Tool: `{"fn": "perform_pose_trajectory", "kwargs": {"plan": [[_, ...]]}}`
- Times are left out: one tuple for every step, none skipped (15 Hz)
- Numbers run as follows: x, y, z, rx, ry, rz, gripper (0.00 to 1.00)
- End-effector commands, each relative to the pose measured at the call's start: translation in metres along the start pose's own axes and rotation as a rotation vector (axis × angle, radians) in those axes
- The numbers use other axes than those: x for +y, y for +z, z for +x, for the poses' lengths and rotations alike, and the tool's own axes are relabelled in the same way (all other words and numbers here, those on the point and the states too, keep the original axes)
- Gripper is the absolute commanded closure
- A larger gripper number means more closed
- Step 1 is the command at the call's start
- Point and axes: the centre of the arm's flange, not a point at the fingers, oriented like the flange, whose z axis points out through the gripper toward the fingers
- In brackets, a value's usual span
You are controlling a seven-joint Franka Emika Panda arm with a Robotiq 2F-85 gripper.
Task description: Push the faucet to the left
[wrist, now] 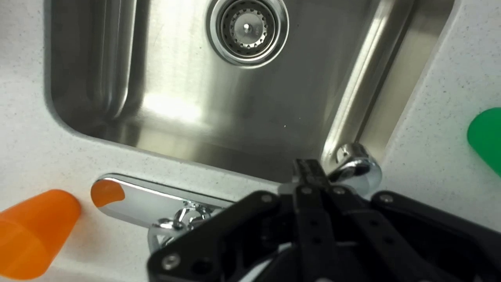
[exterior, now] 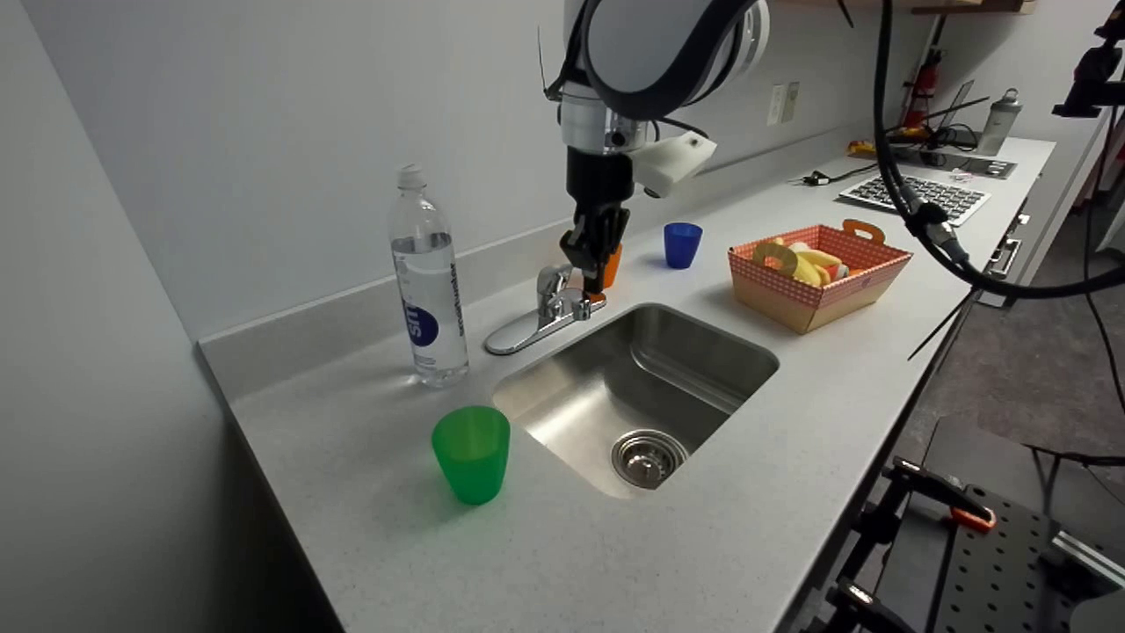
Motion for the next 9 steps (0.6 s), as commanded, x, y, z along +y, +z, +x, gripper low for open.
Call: {"fn": "perform_pose_trajectory", "kwargs": {"plan": [[-0.014,-0.041,0.016,0.084,-0.006,0.023,1.00],[-0.017,-0.051,0.019,0.105,-0.010,0.025,1.00],[-0.014,-0.062,0.023,0.121,-0.015,0.028,1.00],[-0.015,-0.073,0.024,0.139,-0.015,0.027,1.00],[-0.017,-0.081,0.024,0.153,-0.009,0.021,1.00],[-0.015,-0.061,0.025,0.126,-0.011,0.013,0.99],[-0.015,-0.069,0.026,0.140,-0.011,0.011,0.99],[-0.015,-0.073,0.026,0.148,-0.011,0.010,0.99],[-0.015,-0.075,0.026,0.151,-0.011,0.009,0.99]]}}
